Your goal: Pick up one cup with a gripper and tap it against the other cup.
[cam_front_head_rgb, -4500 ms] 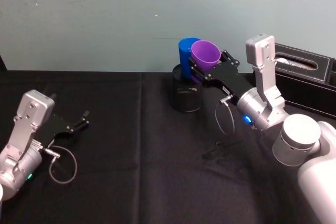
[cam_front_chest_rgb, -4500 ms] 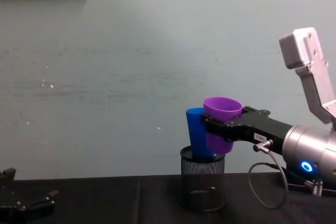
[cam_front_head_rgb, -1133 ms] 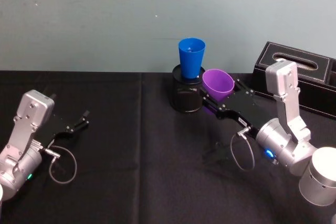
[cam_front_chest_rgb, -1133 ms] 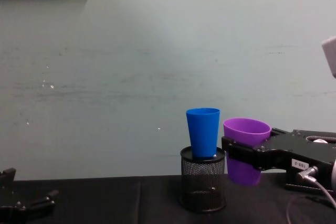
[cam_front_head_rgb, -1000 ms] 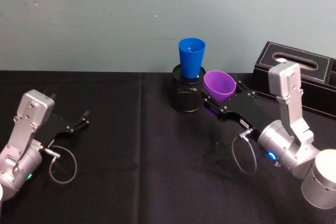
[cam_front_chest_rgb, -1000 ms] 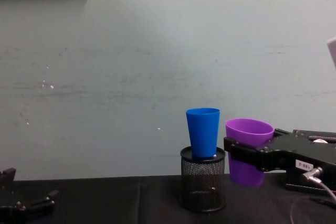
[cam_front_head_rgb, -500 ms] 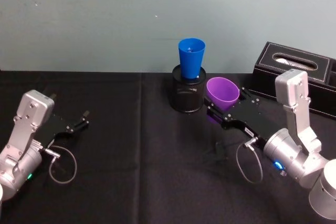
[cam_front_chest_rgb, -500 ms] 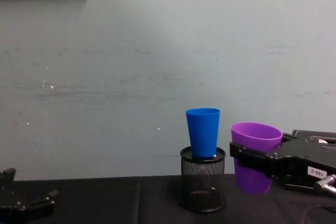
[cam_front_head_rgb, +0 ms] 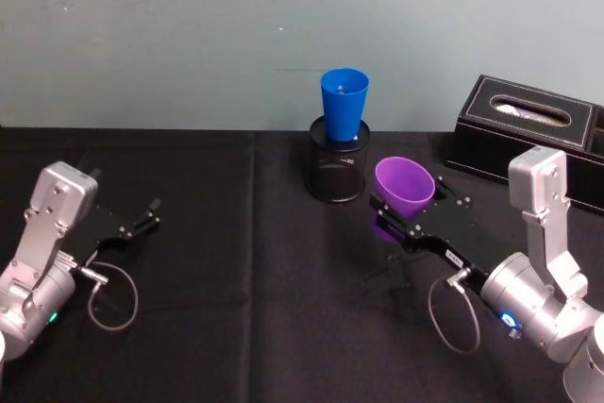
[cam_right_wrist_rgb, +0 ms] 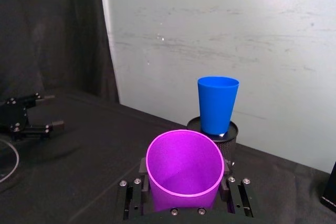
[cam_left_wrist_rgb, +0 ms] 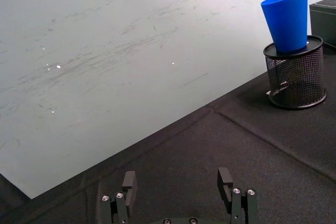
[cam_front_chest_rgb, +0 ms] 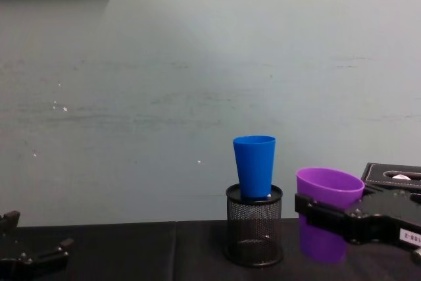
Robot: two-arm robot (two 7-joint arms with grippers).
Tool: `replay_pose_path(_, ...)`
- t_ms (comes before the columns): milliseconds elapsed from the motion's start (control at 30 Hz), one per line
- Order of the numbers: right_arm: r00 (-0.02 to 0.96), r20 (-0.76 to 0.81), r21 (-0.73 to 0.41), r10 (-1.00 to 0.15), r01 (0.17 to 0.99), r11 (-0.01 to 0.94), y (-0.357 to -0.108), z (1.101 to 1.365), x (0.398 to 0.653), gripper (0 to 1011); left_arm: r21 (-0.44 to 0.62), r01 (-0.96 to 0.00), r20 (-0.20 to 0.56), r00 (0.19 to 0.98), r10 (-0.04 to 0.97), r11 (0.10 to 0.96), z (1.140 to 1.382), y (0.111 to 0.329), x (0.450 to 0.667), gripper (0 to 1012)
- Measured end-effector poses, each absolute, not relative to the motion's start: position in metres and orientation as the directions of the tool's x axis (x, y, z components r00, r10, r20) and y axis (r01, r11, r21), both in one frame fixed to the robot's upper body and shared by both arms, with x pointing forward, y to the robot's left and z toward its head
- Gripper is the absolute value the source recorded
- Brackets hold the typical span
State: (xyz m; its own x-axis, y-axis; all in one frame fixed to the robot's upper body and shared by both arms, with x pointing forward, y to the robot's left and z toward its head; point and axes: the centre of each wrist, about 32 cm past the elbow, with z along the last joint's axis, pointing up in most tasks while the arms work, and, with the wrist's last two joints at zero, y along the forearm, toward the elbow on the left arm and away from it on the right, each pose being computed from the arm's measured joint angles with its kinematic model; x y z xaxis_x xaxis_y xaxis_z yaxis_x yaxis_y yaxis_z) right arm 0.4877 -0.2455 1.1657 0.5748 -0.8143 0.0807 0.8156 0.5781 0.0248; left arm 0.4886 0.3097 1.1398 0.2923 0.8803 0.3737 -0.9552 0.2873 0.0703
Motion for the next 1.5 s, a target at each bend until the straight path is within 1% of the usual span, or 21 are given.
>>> replay_pose_path(400,0.580,0.078,-0.013,-0.811,0.814,0.581,-0.244,1.160,0.483,729,0.070,-0.955,0.374,0.292,0.880,0.287,1.140,0.310,0.489,1011)
replay_pose_path(900,0.558,0.049,-0.045,-0.829,0.830,0.556,-0.245,1.139,0.484,729,0.070,-0.955,0.374,0.292,0.880,0.287,1.140,0.310,0.489,1011)
replay_pose_path(1500,0.561,0.058,-0.068,-0.826,0.828,0.557,-0.243,1.122,0.487,729,0.070,-0.955,0.374,0.292,0.880,0.287,1.140,0.310,0.489,1011)
